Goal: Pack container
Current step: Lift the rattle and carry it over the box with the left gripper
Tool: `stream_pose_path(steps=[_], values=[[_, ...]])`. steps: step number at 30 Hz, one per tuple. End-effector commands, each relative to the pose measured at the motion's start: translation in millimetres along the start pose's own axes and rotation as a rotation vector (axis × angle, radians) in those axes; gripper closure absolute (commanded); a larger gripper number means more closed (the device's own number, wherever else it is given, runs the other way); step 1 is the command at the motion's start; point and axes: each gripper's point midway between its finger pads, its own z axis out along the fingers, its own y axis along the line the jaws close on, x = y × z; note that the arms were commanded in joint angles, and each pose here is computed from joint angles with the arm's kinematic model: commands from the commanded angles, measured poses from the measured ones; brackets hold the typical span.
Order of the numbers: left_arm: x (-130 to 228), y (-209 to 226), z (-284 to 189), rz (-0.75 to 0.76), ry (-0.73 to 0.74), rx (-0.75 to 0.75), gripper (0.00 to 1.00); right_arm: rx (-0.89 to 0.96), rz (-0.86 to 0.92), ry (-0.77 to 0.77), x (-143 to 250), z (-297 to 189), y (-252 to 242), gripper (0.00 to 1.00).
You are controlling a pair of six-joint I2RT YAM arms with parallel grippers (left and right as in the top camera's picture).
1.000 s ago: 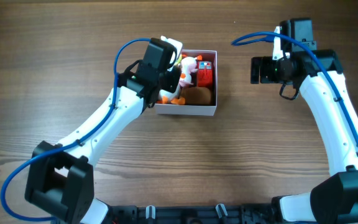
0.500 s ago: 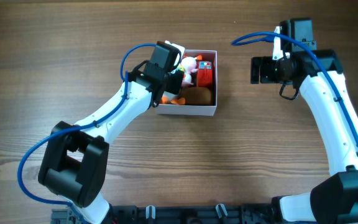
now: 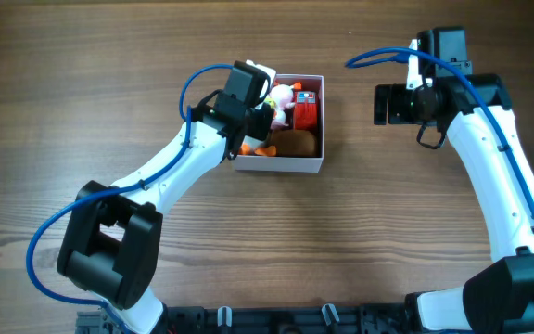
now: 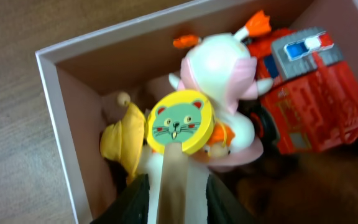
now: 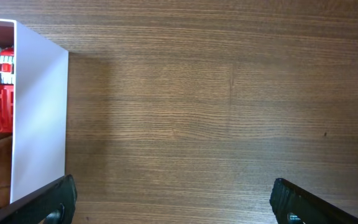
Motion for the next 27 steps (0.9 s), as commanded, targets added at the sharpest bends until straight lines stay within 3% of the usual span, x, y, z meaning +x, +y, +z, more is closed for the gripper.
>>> stream_pose_path(steps=[1, 15, 17, 19, 21, 27], values=[[-2, -2, 0, 0.000, 0.006, 0.011, 0.68, 0.012, 0.020, -0.038, -9, -10, -3, 0.01], [14, -2, 27, 0.004, 0.056, 0.007, 0.64, 0.012, 0.021, -0.038, -9, -10, -3, 0.00], [13, -2, 29, 0.004, 0.050, 0.006, 0.79, 0.012, 0.021, -0.038, -9, -10, -3, 0.00], [10, -2, 27, 0.003, 0.040, 0.004, 0.87, 0.012, 0.021, -0.038, -9, -10, -3, 0.00], [4, -2, 24, 0.002, 0.026, 0.005, 0.92, 0.012, 0.021, -0.038, -9, -10, -3, 0.00], [-21, -3, -3, -0.002, -0.055, 0.012, 0.92, 0.012, 0.021, -0.038, -9, -10, -3, 0.00]])
